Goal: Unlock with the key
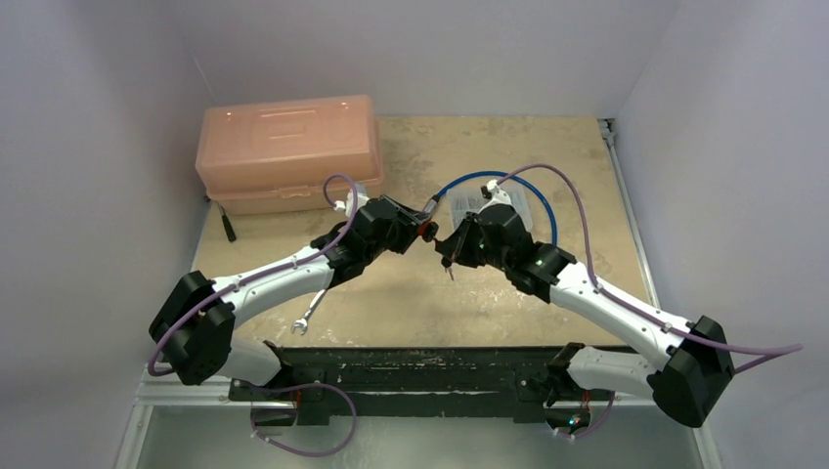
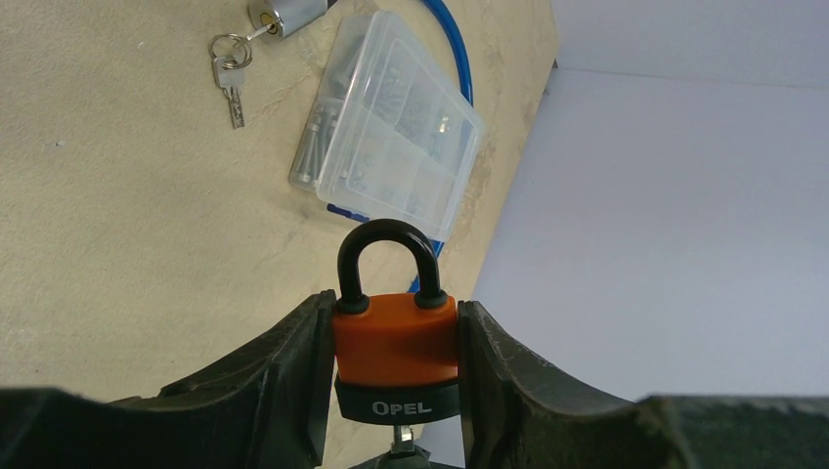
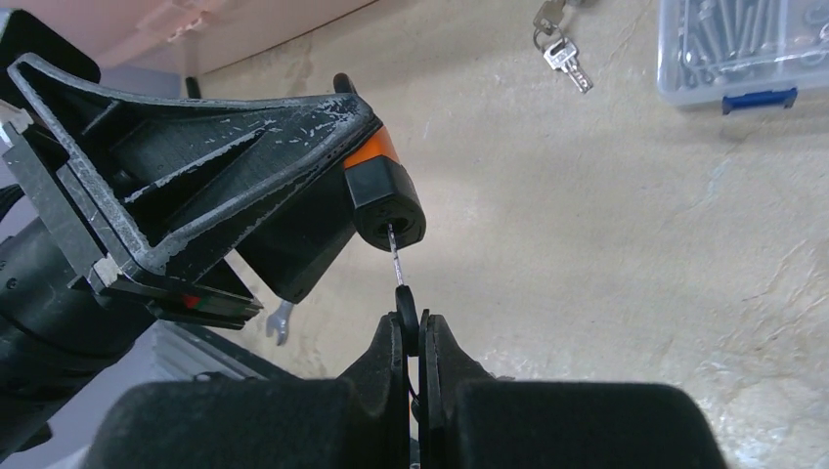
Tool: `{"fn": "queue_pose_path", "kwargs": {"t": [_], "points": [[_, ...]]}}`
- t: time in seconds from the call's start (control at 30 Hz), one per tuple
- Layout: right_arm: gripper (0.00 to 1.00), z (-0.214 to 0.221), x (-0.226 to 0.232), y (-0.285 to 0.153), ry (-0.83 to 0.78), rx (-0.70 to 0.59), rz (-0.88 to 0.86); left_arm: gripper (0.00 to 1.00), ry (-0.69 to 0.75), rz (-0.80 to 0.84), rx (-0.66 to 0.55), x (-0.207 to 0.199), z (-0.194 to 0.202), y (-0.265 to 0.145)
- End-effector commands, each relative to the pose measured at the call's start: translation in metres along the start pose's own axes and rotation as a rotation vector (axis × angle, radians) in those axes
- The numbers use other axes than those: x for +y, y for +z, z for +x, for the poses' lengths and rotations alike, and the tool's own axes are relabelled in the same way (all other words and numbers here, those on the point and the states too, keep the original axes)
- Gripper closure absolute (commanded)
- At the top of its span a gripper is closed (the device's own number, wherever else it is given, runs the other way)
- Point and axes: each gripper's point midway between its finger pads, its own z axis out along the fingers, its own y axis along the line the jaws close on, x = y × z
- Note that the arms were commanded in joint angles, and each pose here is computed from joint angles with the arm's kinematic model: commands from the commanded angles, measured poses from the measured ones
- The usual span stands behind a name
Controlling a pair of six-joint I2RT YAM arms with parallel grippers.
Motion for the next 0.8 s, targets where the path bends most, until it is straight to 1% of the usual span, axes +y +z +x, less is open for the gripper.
{"fn": "queue_pose_path", "kwargs": {"t": [0.0,0.07,0.17,0.27,0.37,0.5,0.57,0.6,0.63,0.77], "points": [[1.00,-0.020,0.033,-0.001,0.153,-0.068,-0.152,1.00,-0.050,0.239,0.139,-0.068,0.029,-0.034],[1.00,-0.021,0.034,0.000,0.149,-0.066,-0.165,1.00,-0.044,0.236,0.138,-0.068,0.029,-0.034],[1.00,-0.025,0.032,0.004,0.075,-0.077,-0.148,1.00,-0.033,0.232,0.145,-0.068,0.031,-0.035],[1.00,-0.039,0.013,0.009,-0.048,-0.130,-0.030,1.00,0.004,0.189,0.150,-0.065,0.034,-0.034],[1.00,-0.043,0.005,0.015,-0.164,-0.117,0.043,1.00,0.019,0.181,0.150,-0.065,0.037,-0.034],[1.00,-0.043,0.001,0.020,-0.260,-0.089,0.101,1.00,0.029,0.155,0.150,-0.060,0.038,-0.031],[1.00,-0.043,0.002,0.020,-0.263,-0.089,0.119,1.00,0.029,0.155,0.151,-0.060,0.039,-0.030],[1.00,-0.040,0.004,0.020,-0.238,-0.081,0.104,1.00,0.026,0.157,0.150,-0.060,0.039,-0.029],[1.00,-0.034,0.009,0.020,-0.203,-0.064,0.066,1.00,0.023,0.161,0.152,-0.060,0.040,-0.029],[1.00,-0.029,0.020,0.017,-0.057,-0.067,-0.015,1.00,0.017,0.176,0.148,-0.064,0.040,-0.030]]}}
